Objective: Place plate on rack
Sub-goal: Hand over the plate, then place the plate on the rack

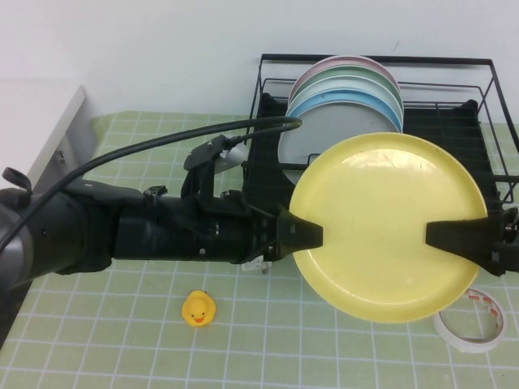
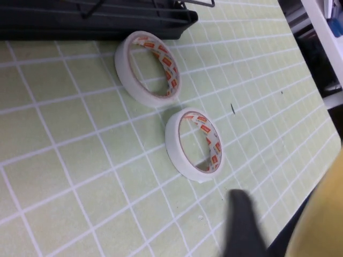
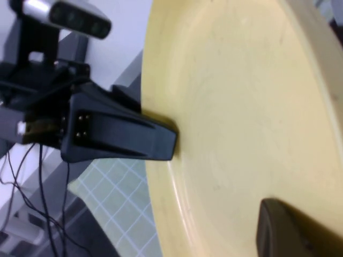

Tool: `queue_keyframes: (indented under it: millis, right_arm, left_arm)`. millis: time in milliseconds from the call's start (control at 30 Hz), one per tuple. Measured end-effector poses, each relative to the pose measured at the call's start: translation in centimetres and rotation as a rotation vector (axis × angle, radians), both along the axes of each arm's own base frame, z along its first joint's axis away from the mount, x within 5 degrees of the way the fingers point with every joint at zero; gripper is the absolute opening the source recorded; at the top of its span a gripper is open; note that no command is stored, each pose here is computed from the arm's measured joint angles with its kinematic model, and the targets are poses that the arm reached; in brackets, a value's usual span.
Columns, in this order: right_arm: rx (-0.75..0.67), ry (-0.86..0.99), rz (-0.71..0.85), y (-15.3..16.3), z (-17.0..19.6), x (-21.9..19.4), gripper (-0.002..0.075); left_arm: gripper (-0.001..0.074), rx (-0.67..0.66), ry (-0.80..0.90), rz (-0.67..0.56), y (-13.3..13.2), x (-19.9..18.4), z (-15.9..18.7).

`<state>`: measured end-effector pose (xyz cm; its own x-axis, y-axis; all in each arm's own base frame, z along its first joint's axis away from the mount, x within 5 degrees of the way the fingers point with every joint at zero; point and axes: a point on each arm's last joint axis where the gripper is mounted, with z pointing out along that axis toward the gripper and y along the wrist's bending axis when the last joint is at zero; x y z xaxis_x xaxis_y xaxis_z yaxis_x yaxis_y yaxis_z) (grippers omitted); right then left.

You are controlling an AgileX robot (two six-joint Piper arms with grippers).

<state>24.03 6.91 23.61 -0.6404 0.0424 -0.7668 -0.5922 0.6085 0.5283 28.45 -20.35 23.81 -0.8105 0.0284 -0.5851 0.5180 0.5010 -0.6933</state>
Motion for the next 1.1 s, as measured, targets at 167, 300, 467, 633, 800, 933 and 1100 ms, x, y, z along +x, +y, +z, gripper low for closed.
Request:
queue_keyframes:
  millis: [167,300,467,633,800,933,1100]
  right_arm:
    - [-0.055,-0.132,0.068,0.1,0.9,0.9,0.0131]
    - [-0.106,-0.234,0.115,0.1,2.5,2.7,0.0128]
    - [-0.151,-0.340,0.142,0.1,5.0,5.8,0.0128]
    - [-0.161,-0.462,0.156,0.1,8.4,9.8,0.0128]
    - [-0.201,-0.568,0.251,0.3,10.6,13.8,0.0128]
    - [-0.272,-0.600,0.371,0.4,10.7,16.7,0.0127]
    - [-0.327,-0.611,0.404,0.2,9.5,20.5,0.0127]
  left_arm:
    - [0.0473,-0.051,0.041,0.068,2.8,1.4,0.6]
    - [0.0470,-0.121,0.055,0.130,7.2,2.4,2.2]
    - [0.0294,-0.087,0.007,0.293,14.9,2.7,4.3]
    - [0.0048,-0.025,-0.075,0.383,18.7,0.1,6.8]
    - [0.0007,0.018,-0.184,0.484,19.0,-3.8,8.2]
    - [0.0002,0.035,-0.209,0.506,18.2,-6.8,7.5]
    - [0.0000,0.044,-0.173,0.499,17.4,-9.3,5.3]
